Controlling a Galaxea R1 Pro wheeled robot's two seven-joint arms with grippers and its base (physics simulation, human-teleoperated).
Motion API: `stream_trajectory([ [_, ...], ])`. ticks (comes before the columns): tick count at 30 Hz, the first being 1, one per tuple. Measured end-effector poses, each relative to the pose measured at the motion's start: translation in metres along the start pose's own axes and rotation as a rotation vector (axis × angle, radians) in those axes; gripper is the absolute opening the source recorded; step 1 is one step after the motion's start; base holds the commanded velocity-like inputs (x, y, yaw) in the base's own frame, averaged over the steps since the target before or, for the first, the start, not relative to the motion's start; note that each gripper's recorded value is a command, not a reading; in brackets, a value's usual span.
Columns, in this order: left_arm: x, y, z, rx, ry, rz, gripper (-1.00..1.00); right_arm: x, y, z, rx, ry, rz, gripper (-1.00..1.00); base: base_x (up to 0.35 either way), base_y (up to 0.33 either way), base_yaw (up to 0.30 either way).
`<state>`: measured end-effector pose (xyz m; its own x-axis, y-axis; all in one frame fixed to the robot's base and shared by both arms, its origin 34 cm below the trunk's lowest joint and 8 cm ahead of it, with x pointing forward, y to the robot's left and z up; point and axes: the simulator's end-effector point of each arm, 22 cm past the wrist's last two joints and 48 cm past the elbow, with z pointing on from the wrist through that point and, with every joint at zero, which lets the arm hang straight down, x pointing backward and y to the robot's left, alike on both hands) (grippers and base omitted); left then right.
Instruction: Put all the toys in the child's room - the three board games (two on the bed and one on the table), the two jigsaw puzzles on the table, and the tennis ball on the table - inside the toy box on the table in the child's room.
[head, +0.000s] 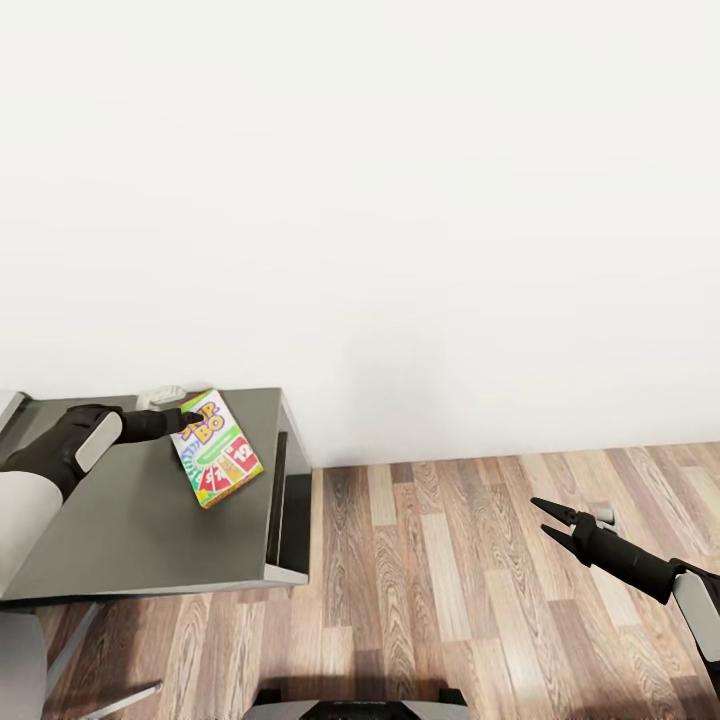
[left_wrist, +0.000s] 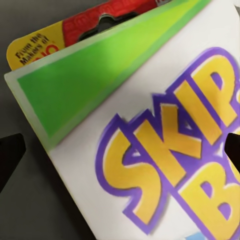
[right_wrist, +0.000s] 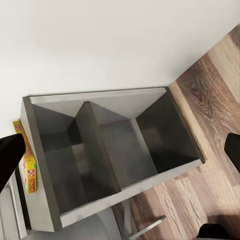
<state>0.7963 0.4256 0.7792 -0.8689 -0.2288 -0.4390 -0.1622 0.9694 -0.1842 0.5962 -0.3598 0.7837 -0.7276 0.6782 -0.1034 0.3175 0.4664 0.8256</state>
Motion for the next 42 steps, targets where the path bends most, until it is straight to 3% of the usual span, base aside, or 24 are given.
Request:
stream_trajectory([
  [42,0.0007,-0.0029,0.0017,0.007,0.0,0.0,1.0,0.0,-0.0008,0.0,0.0,-0.001,0.001,1.0,-0.005,-0.083,0.0],
])
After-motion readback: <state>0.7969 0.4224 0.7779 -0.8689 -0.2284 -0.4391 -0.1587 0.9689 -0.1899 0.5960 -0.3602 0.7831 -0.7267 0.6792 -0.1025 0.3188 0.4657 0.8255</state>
